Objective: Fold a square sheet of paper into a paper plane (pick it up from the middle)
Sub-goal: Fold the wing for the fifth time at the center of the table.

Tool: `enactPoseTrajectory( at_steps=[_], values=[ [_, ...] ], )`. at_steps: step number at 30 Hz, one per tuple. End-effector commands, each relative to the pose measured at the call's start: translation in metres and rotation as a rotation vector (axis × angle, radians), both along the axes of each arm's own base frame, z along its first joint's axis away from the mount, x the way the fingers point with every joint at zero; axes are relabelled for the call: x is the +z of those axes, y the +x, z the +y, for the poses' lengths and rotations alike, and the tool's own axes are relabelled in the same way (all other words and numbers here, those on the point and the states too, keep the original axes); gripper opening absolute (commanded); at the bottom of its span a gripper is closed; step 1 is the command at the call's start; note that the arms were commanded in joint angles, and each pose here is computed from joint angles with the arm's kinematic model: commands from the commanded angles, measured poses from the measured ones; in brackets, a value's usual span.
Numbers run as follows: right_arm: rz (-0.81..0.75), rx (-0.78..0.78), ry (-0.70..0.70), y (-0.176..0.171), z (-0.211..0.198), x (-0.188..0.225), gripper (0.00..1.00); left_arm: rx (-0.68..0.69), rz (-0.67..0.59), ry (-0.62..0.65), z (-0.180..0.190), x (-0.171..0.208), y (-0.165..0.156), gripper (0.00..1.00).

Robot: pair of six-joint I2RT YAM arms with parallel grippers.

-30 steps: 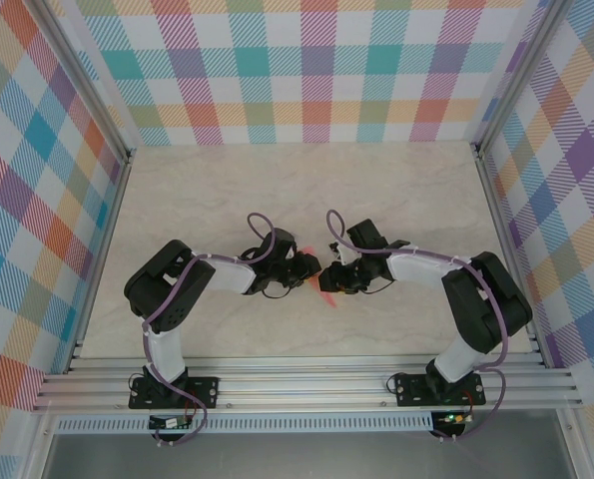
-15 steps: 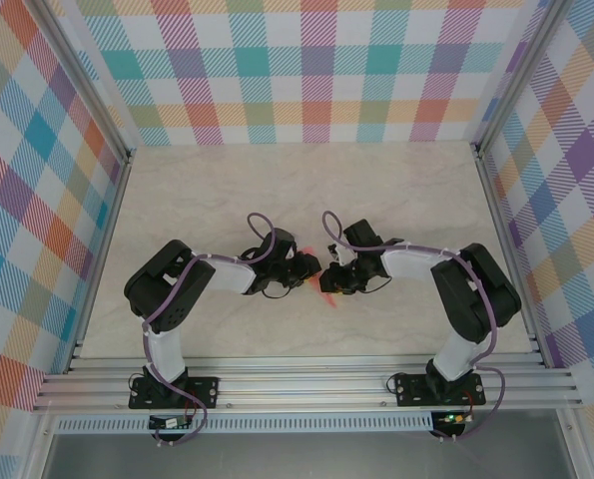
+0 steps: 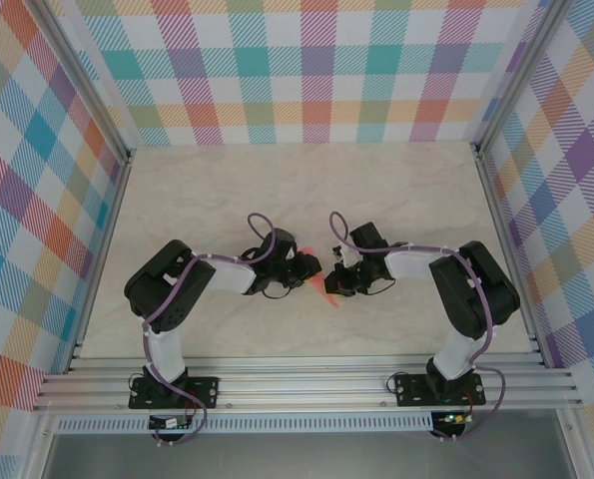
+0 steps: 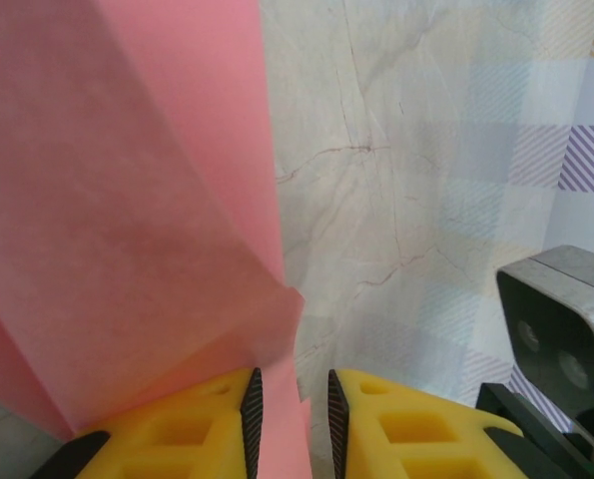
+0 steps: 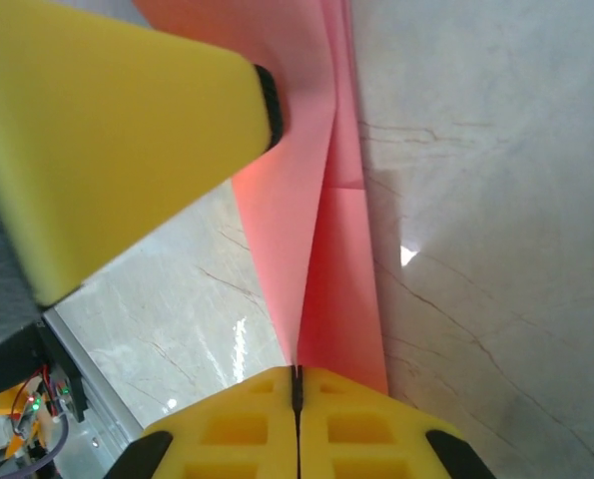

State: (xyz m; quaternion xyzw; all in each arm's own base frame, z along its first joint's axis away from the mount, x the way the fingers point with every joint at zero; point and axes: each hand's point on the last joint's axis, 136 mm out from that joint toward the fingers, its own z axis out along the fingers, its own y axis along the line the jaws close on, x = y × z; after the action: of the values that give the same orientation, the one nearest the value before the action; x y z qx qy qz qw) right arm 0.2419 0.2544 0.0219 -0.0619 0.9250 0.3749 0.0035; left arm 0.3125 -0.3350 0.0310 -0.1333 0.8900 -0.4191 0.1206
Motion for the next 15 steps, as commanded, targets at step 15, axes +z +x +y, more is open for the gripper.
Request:
enactPoseTrajectory(
  at_steps=[15],
  values=[
    [-0.018,0.053,0.037,-0.008,-0.007,0.014,0.28,0.007,0.039,0.055,0.012,-0.018,-0.005,0.26]
  ],
)
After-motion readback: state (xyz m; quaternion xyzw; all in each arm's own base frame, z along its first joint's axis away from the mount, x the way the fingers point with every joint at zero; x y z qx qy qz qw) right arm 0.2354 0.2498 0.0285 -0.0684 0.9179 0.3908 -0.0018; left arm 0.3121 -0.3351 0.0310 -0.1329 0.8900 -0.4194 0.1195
